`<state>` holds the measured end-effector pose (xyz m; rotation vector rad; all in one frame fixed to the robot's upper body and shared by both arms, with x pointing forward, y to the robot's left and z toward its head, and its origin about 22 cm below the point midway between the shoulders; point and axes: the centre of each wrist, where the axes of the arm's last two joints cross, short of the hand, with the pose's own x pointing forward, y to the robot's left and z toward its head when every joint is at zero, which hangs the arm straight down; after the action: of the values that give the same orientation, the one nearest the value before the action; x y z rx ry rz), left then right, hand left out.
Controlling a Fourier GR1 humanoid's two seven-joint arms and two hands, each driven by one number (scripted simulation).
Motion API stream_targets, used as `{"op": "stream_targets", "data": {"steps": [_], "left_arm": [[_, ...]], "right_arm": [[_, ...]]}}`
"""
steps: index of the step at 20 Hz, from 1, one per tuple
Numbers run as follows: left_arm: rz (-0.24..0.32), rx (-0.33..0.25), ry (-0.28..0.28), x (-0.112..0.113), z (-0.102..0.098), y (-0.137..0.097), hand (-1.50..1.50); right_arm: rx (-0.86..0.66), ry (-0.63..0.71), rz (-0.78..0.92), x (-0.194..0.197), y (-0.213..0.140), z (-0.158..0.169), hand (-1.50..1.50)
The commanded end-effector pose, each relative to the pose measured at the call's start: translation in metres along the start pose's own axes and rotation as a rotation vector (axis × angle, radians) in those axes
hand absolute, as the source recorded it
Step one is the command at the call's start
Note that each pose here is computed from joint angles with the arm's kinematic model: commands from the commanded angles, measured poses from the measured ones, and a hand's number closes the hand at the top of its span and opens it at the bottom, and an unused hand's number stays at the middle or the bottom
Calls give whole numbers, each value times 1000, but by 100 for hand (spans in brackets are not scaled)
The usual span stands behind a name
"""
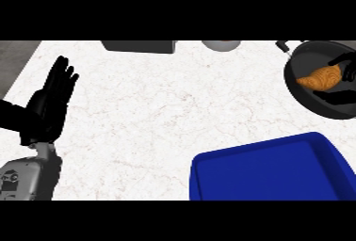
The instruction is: Pick the croissant from the tray and place it in the pot
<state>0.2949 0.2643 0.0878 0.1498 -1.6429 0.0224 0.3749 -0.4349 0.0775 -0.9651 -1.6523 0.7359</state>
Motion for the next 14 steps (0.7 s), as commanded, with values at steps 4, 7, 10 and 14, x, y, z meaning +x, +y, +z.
{"op": "stream_targets", "data": {"steps": [4, 7, 10, 14], "left_arm": [[10, -9, -17, 7, -4, -7, 0], [11, -21, -16, 0, -6, -11, 0], [6, -3, 13, -1, 2, -8, 0], [-4, -11, -10, 7, 2, -14, 0]], "right_arm": [[193, 19, -196, -2, 5, -7, -150], [161, -17, -346, 3, 6, -13, -150], [86, -35, -545, 1, 20, -7, -150], [25, -45, -687, -17, -11, 1, -150]]}}
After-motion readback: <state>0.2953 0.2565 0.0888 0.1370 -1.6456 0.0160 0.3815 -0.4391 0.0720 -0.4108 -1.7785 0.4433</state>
